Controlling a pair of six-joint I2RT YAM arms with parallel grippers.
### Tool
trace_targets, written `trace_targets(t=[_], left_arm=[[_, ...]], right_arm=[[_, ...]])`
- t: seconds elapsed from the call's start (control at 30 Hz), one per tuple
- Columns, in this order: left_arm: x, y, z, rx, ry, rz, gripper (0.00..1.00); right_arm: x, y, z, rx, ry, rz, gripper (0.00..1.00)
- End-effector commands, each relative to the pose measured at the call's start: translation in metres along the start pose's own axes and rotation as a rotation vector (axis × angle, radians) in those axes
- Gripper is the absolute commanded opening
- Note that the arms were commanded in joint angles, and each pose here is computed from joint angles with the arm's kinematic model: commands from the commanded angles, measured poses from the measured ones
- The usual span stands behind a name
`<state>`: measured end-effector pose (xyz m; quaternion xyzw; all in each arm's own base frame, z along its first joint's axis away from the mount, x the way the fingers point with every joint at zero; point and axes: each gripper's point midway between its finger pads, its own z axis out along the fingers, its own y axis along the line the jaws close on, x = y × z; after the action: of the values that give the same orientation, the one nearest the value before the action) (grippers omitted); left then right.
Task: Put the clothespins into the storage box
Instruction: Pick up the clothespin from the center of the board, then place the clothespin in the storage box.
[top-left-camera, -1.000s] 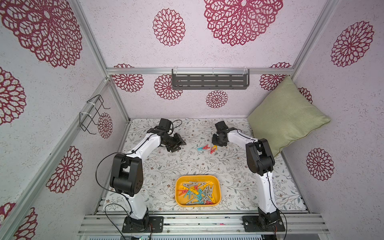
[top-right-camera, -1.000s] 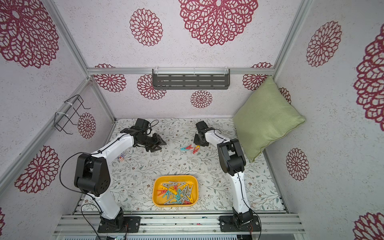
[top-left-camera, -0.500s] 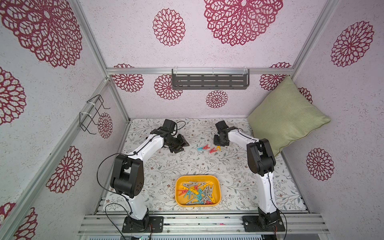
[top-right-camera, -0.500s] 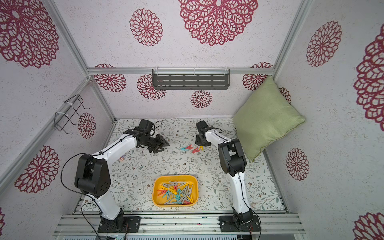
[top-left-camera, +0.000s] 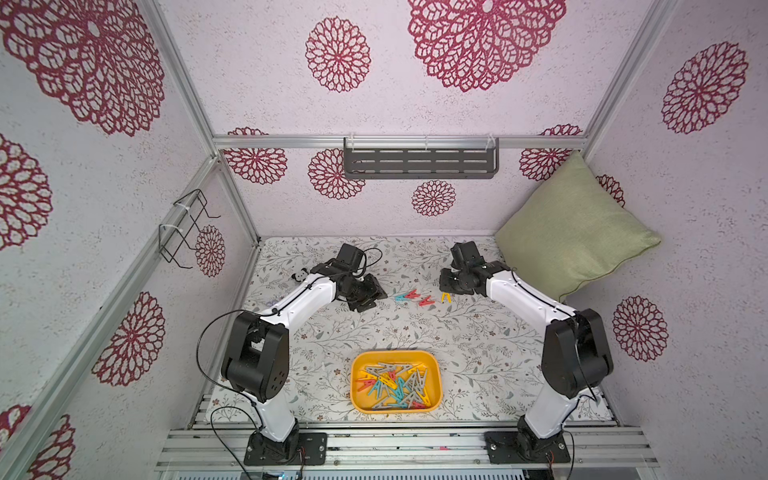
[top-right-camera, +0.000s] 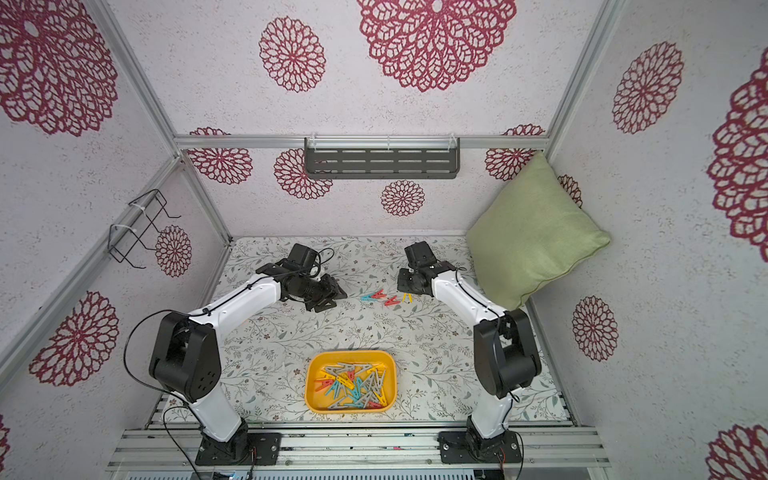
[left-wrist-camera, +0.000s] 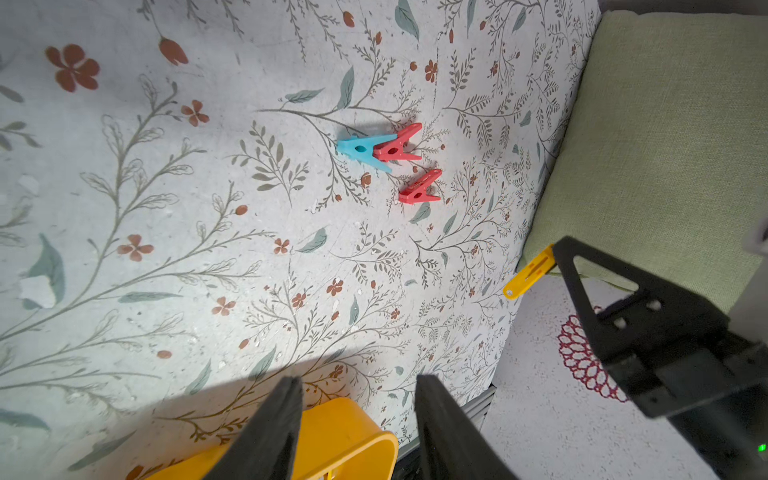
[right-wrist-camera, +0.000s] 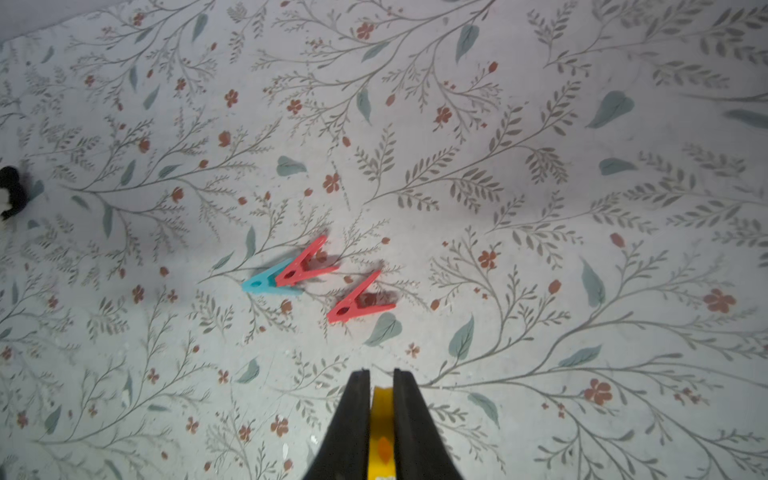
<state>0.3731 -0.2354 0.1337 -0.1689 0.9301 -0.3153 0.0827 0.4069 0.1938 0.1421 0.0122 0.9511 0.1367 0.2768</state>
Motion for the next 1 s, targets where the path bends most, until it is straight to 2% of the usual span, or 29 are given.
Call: trace_targets(t=[0.0,0.37,0.5,0.57,0.63,0.8,0.97], left_arm=[[-0.004,-0.007,-0.009,0.017,-0.044,0.016,0.51],[-0.003,0.005,-0.008,-0.008,-0.062,-0.019,0.51],[-0.004,0.008,-0.011,-0.010,-0.073,-0.028,0.51],[-0.005,0.008,-0.012,-0.007,-0.080,-0.033,0.51],[-0.004,0.009,-0.012,-0.007,-0.082,-0.037,0.51],[-0.004,0.007,-0.014,0.007,-0.091,-0.044,0.51],[-0.006,0.002,-0.017,0.020,-0.094,-0.036,0.51]], right_arm=[[0.030,0.040,-0.022,-0.146,0.031,-0.088,0.16],[0.145,0.123,-0.078,-0.449,0.160,-0.366,0.16],[0.182,0.134,-0.085,-0.498,0.237,-0.446,0.16],[0.196,0.137,-0.087,-0.505,0.266,-0.479,0.20],[0.202,0.138,-0.088,-0.515,0.278,-0.499,0.27],[0.183,0.140,-0.095,-0.490,0.203,-0.514,0.54],[0.146,0.129,-0.085,-0.394,0.127,-0.475,0.56]])
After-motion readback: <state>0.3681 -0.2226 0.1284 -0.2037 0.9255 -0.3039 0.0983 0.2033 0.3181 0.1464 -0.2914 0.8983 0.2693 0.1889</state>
